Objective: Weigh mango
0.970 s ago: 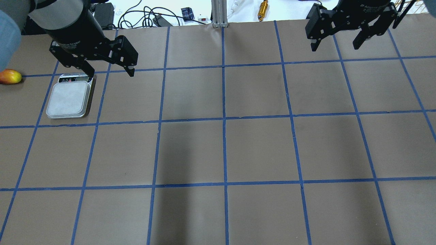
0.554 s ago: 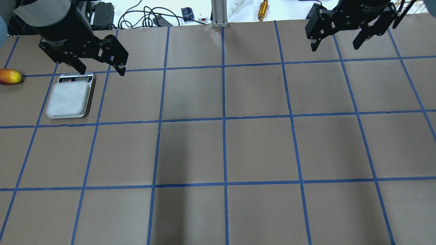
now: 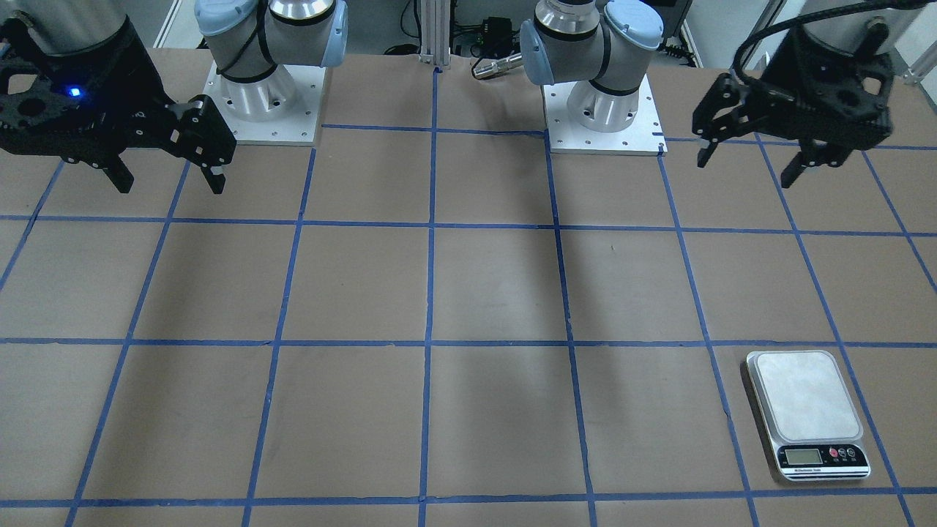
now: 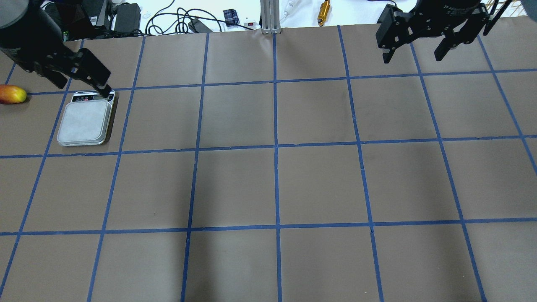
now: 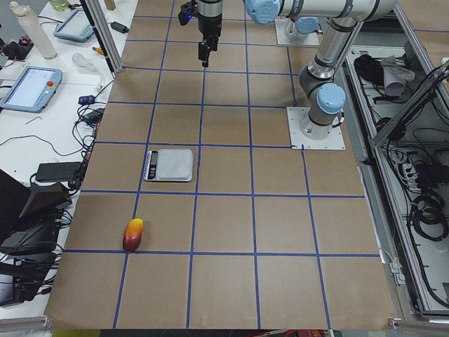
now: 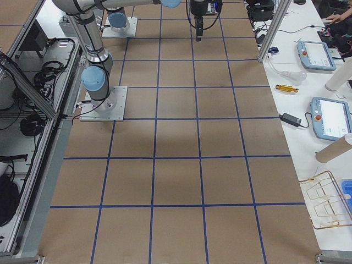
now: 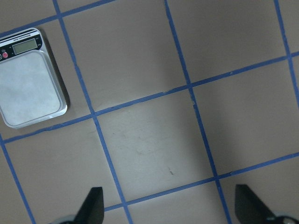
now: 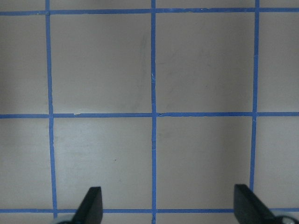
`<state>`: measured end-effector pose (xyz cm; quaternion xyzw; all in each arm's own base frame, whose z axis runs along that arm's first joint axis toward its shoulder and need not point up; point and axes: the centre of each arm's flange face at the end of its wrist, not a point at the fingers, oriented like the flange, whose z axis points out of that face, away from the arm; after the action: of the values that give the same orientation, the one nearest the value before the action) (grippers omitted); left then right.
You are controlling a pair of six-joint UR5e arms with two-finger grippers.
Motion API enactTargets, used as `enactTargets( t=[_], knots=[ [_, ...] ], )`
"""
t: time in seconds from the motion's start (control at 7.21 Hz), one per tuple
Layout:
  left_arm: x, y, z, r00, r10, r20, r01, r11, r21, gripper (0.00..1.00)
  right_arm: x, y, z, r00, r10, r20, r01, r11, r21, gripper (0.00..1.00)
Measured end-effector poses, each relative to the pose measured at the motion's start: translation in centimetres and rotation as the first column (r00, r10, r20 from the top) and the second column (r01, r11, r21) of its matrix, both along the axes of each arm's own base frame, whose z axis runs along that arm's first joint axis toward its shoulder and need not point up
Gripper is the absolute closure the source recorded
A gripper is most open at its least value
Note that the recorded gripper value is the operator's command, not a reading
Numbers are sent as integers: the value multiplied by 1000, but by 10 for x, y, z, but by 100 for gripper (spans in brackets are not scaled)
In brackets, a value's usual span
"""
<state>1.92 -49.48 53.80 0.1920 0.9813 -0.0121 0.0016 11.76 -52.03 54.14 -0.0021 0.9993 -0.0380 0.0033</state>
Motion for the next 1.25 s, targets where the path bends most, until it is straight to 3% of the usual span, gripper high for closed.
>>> enactTargets(
  t=[0.14,0.42,0.83,1.25],
  knots=[
    [38,-2,-9,996,-87,1,87,996,21,0,0,0,0,1000,0,0,0,1000,0,0],
    [119,-14,-44,970,-242,14,240,967,91,0,0,0,0,1000,0,0,0,1000,0,0],
    [243,-43,-118,899,-438,28,434,896,97,0,0,0,0,1000,0,0,0,1000,0,0],
    [344,-75,-181,828,-558,54,555,829,70,0,0,0,0,1000,1,0,-1,1000,0,0]
  ],
)
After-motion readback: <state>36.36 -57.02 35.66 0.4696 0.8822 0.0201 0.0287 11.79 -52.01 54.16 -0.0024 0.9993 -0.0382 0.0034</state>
